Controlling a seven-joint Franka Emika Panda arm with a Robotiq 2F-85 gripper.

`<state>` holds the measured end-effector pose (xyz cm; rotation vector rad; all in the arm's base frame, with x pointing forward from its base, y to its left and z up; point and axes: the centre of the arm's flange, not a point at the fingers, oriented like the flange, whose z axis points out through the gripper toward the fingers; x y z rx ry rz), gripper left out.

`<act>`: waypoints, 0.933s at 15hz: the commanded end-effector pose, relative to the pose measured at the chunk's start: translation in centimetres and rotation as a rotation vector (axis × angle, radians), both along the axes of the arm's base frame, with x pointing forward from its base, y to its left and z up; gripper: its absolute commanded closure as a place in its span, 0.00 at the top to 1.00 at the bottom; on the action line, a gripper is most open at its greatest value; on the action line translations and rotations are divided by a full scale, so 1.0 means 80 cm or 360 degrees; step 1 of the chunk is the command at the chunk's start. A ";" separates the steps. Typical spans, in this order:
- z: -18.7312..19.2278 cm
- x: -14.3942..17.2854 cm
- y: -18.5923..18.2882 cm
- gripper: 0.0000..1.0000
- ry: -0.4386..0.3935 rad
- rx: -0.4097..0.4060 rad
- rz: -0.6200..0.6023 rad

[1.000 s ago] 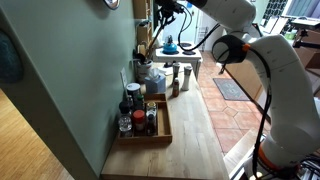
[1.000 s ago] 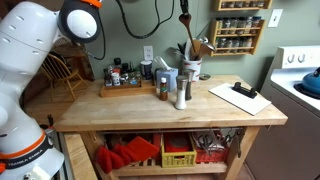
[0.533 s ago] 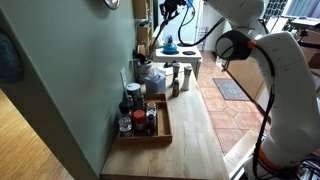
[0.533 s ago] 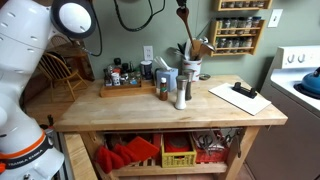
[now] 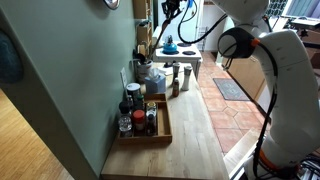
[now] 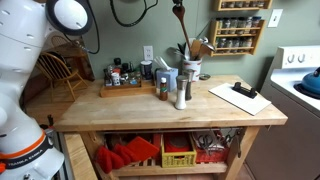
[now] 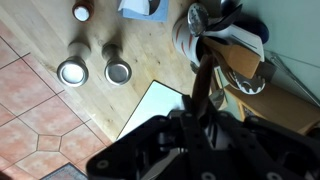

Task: Pick up one cooking stick, then place it on the counter

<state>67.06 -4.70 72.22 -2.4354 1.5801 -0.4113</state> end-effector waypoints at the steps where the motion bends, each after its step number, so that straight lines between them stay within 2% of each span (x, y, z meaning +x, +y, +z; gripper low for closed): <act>1: -0.046 -0.085 -0.003 0.03 0.0143 -0.0034 -0.0024; 4: -0.059 -0.096 -0.011 0.03 0.0346 -0.0061 -0.0064; 8: -0.093 -0.102 -0.019 0.03 0.0552 -0.0008 -0.0009; 12: -0.138 -0.087 -0.023 0.03 0.0690 0.0011 0.0085; 14: -0.163 -0.075 -0.024 0.03 0.0693 0.0022 0.0192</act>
